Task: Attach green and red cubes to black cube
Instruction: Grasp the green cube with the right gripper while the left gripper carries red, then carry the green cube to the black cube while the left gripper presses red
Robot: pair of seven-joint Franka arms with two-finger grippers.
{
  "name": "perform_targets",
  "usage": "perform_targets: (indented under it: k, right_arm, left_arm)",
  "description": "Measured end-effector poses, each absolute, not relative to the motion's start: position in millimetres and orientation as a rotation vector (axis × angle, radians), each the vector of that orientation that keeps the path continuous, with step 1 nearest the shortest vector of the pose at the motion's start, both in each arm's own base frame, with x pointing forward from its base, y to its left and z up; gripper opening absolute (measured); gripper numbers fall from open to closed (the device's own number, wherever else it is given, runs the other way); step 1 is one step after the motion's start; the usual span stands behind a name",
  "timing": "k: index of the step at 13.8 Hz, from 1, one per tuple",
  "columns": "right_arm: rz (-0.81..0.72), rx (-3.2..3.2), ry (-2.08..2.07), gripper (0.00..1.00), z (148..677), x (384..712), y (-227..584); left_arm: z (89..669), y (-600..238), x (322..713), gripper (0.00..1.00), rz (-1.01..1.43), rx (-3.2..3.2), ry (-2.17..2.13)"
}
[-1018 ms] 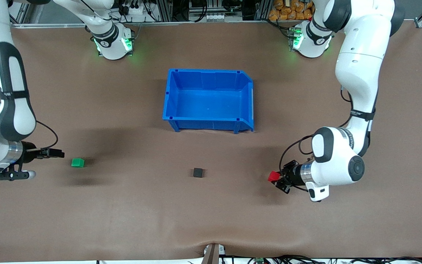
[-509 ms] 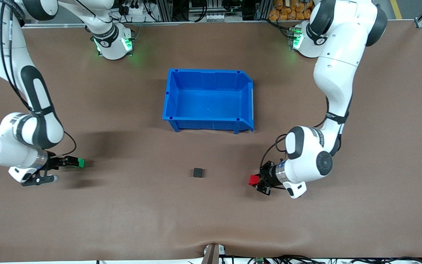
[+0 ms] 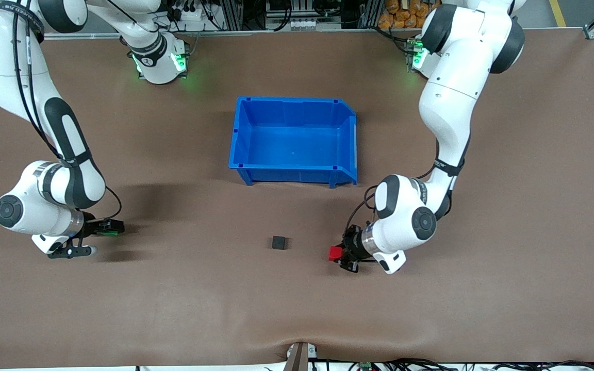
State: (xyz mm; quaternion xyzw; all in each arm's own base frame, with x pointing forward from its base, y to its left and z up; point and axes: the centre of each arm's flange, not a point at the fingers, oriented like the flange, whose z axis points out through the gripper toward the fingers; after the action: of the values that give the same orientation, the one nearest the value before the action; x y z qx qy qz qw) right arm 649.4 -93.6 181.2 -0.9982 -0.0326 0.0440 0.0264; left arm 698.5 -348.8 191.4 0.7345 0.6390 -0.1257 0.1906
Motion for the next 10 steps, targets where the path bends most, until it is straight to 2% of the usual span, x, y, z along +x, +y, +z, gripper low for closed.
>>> perform_targets:
  k: [1,2,6,7,10]
  right_arm:
    - [0.145,-3.084,-0.097,1.00,179,648,-94]
    - [0.155,-3.082,-0.093,0.93,176,646,-95]
    - [0.181,-3.083,-0.089,0.46,175,643,-99]
    - [0.183,-3.081,-0.113,0.40,176,643,-99]
    - [0.178,-3.064,-0.277,0.40,177,644,-98]
  left_arm:
    - [195,-356,698,0.39,-0.356,2.045,1.806]
    - [196,-364,697,0.39,-0.360,2.035,1.812]
    - [191,-378,693,0.39,-0.366,2.018,1.827]
    - [189,-381,691,0.39,-0.375,2.010,1.838]
    - [189,-393,686,0.39,-0.397,1.982,1.841]
